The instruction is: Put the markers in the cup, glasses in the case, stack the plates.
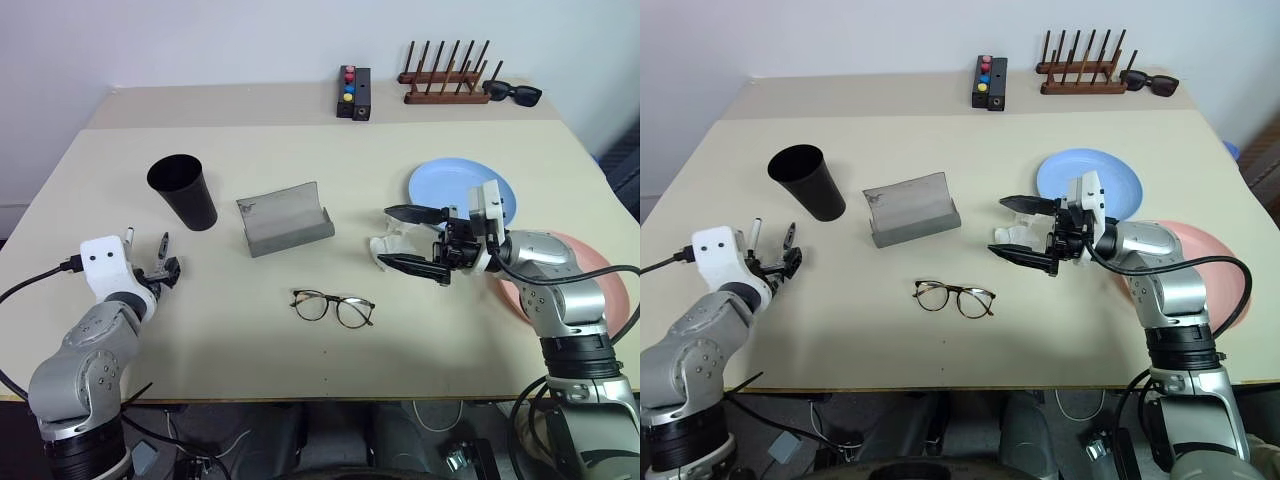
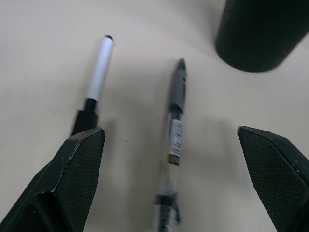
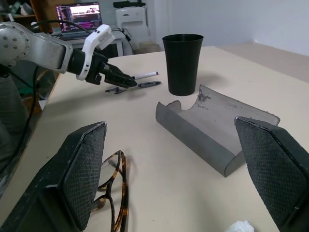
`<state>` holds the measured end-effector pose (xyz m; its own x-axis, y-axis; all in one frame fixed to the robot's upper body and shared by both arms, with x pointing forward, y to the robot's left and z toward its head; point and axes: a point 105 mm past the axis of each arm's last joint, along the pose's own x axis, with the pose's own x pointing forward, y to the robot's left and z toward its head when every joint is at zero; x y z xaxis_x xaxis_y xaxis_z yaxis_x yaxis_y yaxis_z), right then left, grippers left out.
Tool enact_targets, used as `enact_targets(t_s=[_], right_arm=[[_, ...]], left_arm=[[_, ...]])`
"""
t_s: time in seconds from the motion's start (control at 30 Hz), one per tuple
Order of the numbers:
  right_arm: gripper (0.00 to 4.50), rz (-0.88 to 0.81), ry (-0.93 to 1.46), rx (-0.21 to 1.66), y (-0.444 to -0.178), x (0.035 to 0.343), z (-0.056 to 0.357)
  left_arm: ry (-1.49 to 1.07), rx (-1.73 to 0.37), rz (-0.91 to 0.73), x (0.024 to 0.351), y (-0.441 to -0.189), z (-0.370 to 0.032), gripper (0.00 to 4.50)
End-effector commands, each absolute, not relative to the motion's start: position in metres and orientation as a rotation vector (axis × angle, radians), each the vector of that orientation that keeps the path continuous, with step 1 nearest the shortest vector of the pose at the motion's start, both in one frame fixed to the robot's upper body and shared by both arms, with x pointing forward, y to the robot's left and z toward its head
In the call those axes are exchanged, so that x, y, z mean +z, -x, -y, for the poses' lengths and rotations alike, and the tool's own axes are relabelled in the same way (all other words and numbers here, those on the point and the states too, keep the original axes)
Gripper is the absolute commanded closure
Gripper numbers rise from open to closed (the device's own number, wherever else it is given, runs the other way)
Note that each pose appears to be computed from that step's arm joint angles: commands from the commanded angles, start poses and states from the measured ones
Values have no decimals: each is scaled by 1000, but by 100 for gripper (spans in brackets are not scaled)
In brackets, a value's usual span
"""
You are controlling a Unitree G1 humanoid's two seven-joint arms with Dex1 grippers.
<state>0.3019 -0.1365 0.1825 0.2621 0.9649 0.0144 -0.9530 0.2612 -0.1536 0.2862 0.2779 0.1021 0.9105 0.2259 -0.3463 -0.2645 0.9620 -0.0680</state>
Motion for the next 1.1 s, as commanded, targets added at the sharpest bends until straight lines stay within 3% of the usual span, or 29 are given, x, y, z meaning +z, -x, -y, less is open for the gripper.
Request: enact_targets(t_s=[0.03,0.77,1.03,1.1], right_arm=[[19,163,149,1321,-297,191,135],[19,181,161,1295,-296,189,137],[13,175,158,1283,-296,185,140],[13,176,157,1282,-296,185,140]], left_arm=[[103,264,-334,104,-286,-279,0],[83,265,-366,100,-308,-282,0],[81,286,-363,100,-305,-284,382],[85,285,-360,101,-304,-284,382]])
